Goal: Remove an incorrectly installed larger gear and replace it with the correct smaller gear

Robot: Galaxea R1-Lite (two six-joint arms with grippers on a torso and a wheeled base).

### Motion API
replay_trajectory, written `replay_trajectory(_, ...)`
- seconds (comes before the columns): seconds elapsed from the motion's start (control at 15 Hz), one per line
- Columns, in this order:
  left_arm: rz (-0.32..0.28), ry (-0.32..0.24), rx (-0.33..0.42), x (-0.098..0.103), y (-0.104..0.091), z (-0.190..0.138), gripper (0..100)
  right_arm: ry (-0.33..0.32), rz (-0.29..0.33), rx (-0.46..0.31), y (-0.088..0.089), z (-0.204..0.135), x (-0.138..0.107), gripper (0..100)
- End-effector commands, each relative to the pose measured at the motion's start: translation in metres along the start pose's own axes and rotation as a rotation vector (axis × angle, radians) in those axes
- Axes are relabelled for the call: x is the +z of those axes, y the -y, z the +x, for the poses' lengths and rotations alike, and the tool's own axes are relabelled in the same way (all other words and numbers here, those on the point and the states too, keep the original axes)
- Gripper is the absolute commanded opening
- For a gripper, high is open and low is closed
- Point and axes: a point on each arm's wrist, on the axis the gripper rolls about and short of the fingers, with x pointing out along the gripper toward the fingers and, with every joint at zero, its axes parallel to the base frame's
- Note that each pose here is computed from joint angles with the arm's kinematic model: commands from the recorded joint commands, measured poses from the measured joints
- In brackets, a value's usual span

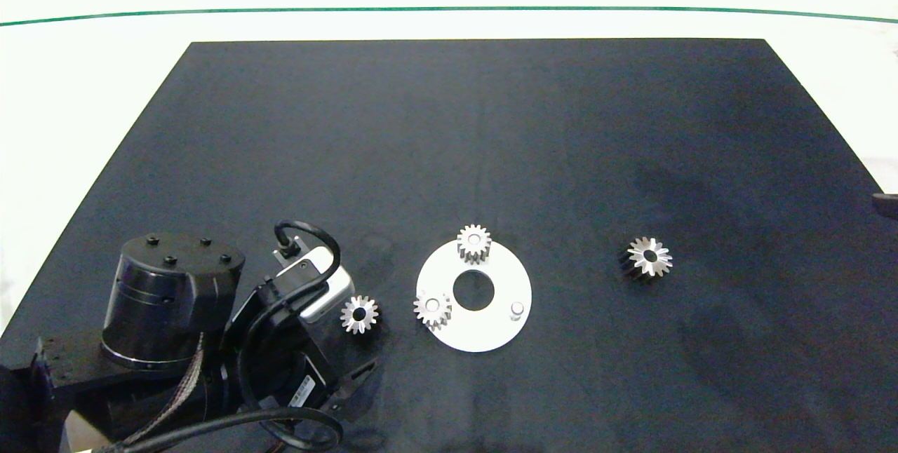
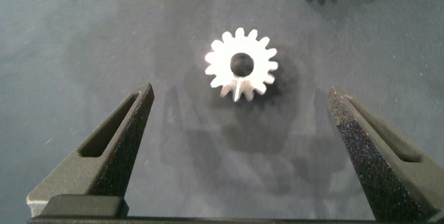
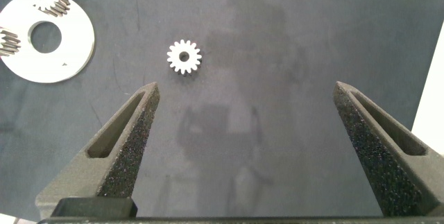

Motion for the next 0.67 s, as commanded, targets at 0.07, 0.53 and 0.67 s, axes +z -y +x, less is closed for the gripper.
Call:
replay_trajectory(0.07,0.003,-0.025,-0.009,0.002,0.002,0.013,100,-0.013,-0.005,0.001,-0.001,0.002,-0.001,100)
replay_trajectory(0.53,-0.008,-0.03,-0.008,0.01,0.0,0.025,100,-0.02,-0.004,0.007,-0.001,0.003,-0.003,100)
replay_trajectory(0.67,-0.008,-0.024,-0.007,0.013,-0.001,0.027,100,-0.02,-0.004,0.007,-0.001,0.003,-0.003,100)
